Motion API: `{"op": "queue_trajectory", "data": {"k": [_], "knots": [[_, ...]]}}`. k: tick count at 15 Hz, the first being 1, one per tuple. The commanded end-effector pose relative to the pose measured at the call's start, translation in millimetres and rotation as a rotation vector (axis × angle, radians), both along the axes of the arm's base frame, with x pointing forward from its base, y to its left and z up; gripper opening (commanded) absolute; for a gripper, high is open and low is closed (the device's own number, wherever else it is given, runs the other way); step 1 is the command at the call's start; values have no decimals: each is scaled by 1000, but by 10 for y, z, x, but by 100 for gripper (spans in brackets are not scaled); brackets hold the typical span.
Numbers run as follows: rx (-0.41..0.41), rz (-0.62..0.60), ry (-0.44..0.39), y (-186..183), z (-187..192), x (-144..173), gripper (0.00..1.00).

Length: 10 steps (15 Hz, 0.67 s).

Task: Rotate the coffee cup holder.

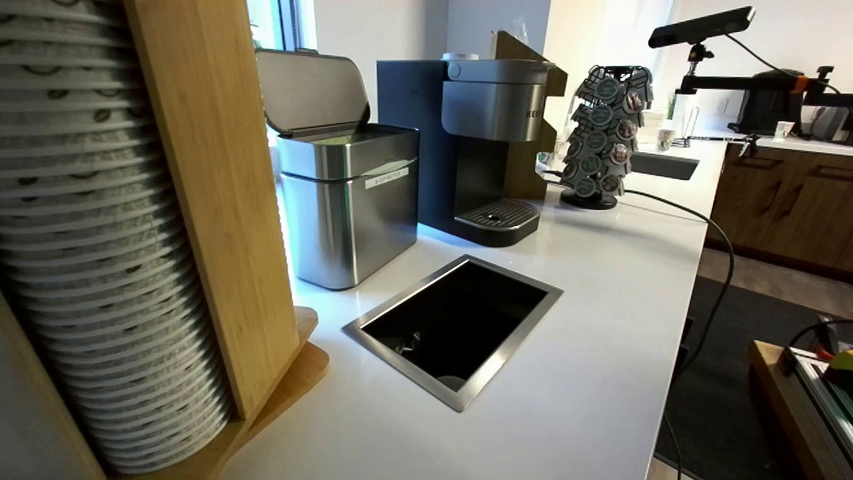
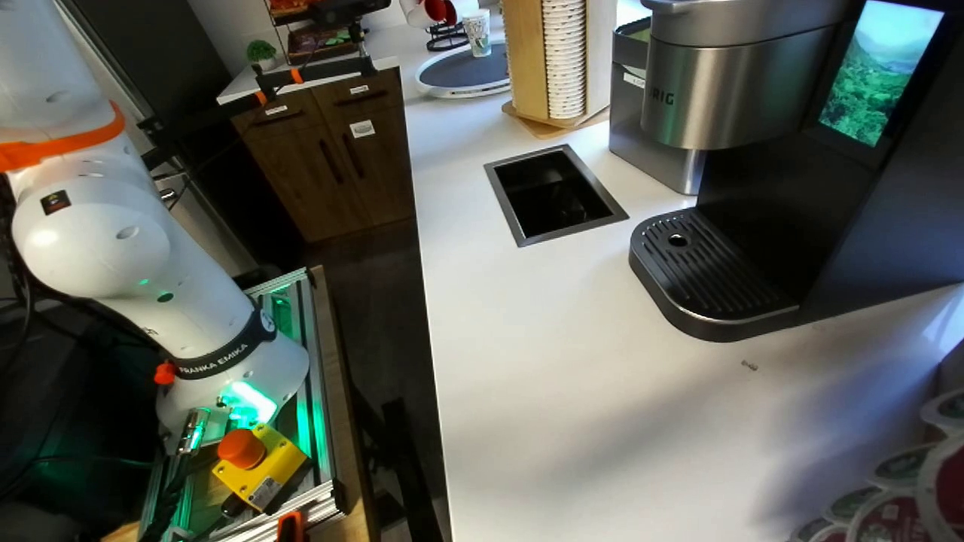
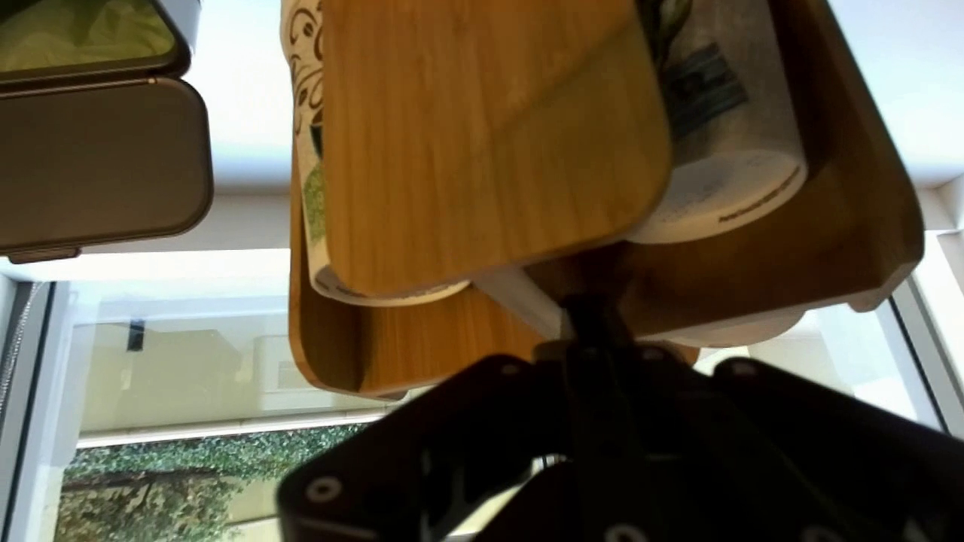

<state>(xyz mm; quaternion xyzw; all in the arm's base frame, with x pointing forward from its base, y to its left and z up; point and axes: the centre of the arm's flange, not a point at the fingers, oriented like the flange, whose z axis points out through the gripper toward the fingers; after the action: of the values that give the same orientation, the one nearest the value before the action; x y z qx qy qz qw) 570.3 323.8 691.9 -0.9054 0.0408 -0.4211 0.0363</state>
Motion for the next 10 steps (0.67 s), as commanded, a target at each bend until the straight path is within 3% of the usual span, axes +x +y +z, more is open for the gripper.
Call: {"op": "queue_trajectory", "data": {"k": [1, 10], "knots": [[-38, -43, -17, -103, 38, 1, 0], [-71, -104, 19, -279, 46, 15, 0]]}}
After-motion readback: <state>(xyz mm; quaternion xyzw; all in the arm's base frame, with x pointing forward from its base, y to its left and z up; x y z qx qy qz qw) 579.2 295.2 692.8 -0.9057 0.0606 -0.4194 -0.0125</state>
